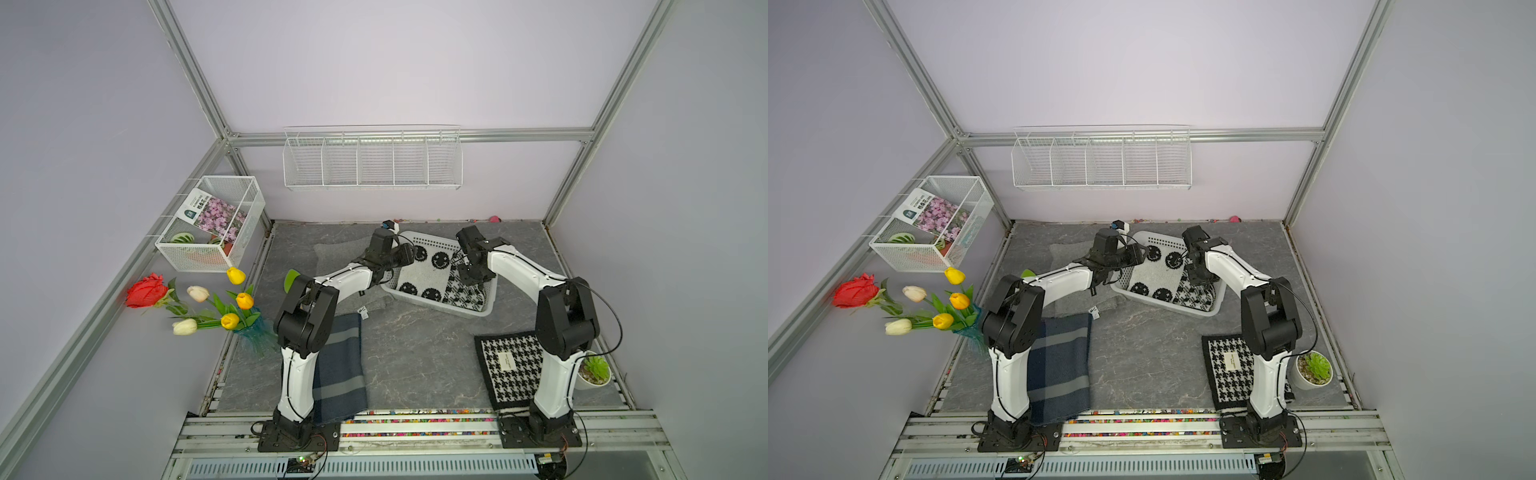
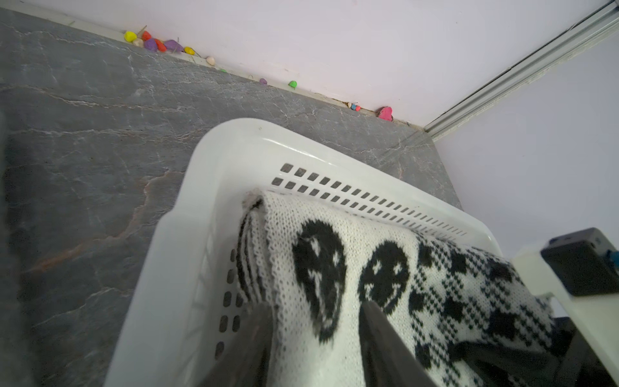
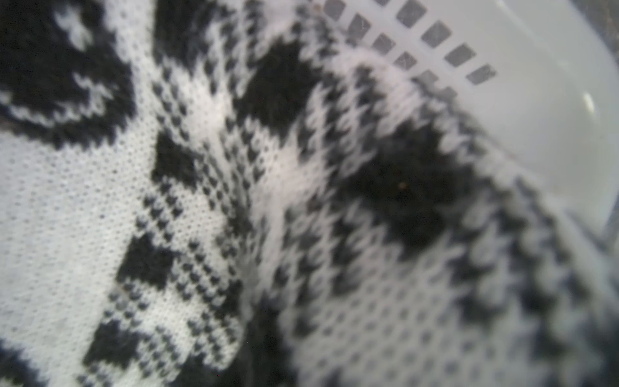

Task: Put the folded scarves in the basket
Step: Place the scarf in the basket.

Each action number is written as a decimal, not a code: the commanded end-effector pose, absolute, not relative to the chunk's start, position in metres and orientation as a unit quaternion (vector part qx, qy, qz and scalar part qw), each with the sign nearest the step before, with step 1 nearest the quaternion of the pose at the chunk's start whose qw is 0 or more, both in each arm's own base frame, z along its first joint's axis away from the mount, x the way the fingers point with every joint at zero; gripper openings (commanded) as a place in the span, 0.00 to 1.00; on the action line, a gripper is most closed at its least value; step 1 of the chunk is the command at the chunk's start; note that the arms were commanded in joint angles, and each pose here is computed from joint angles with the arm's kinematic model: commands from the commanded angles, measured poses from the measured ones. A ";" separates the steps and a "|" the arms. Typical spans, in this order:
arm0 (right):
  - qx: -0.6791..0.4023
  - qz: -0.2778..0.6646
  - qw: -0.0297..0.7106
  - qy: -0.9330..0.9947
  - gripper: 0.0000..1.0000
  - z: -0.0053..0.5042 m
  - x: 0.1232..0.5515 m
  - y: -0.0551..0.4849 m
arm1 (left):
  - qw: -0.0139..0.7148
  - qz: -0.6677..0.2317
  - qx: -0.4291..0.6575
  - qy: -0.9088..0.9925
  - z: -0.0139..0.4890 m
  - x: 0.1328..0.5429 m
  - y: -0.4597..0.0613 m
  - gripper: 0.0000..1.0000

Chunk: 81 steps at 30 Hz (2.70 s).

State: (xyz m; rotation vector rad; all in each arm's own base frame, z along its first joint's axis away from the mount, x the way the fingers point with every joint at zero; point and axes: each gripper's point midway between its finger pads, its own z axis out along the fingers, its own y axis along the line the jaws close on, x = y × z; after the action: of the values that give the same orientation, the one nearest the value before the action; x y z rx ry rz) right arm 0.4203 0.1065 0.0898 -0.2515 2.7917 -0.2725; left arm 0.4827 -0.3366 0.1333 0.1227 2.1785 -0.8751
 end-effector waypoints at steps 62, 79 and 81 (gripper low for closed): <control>-0.132 -0.163 0.266 0.941 0.45 0.143 0.481 0.115 | 0.388 -0.325 0.112 0.855 0.160 0.463 -0.378 0.44; -0.227 0.195 0.292 0.908 0.49 0.165 0.291 0.267 | 0.392 -0.250 0.088 0.881 0.195 0.368 -0.286 0.45; -0.227 0.271 0.279 0.893 0.49 0.168 0.269 0.286 | 0.386 -0.232 0.081 0.889 0.181 0.352 -0.268 0.45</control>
State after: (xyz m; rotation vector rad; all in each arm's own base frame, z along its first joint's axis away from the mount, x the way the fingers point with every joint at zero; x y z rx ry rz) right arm 0.2932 0.2453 0.1498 -0.6332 2.4564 0.3207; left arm 0.3694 -0.2977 0.2048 0.2245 2.1872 -0.7171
